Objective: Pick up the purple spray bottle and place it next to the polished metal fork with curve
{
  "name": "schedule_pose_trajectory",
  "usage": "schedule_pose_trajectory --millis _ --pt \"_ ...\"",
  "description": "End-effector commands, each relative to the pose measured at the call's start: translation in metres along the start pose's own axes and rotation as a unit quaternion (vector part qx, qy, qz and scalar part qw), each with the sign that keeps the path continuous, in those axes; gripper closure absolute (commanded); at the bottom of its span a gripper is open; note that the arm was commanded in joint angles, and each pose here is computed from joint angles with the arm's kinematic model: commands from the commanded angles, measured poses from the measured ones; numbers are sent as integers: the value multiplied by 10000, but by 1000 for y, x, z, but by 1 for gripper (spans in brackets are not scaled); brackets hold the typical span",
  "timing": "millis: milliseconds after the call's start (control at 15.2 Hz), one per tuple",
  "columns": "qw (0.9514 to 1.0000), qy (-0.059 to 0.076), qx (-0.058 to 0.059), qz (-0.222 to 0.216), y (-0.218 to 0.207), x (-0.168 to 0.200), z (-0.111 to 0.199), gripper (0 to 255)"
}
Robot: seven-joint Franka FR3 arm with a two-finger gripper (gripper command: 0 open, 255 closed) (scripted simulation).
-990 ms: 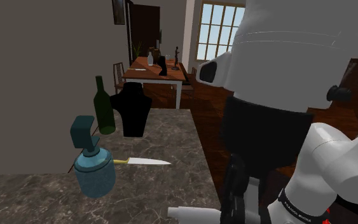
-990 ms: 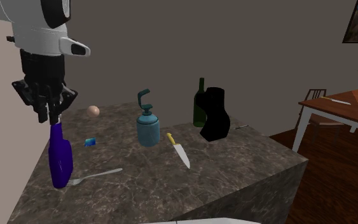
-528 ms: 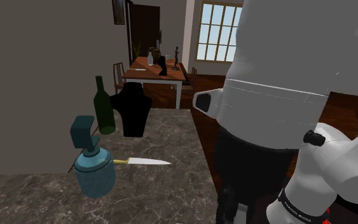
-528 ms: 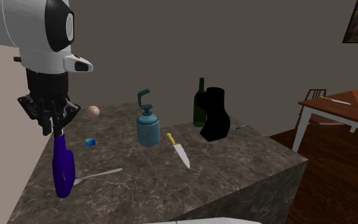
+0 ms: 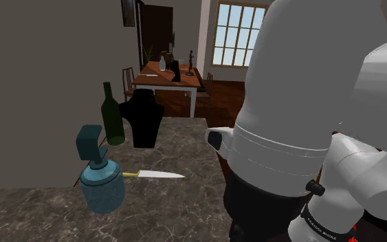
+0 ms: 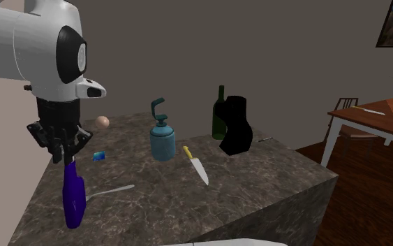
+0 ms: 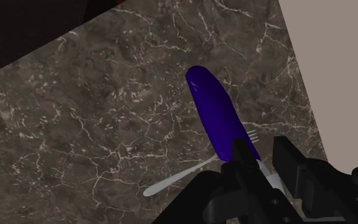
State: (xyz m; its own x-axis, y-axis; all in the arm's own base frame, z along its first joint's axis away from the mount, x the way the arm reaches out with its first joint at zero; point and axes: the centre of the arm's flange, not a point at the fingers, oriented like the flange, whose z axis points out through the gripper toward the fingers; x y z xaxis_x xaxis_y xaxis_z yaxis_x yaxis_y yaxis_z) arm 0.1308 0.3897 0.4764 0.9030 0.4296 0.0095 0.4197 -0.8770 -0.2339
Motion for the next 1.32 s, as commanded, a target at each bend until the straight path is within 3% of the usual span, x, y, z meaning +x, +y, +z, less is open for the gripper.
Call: schedule_pose_trajectory --millis 0,330,858,924,1254 --pt "10000 4 1 0 2 0 10 255" --pt "10000 4 1 0 10 -1 40 255" --pt "10000 4 1 0 10 -1 40 255" --pt "10000 4 1 0 10 -1 40 0" --pt "10000 4 1 1 10 -1 40 0"
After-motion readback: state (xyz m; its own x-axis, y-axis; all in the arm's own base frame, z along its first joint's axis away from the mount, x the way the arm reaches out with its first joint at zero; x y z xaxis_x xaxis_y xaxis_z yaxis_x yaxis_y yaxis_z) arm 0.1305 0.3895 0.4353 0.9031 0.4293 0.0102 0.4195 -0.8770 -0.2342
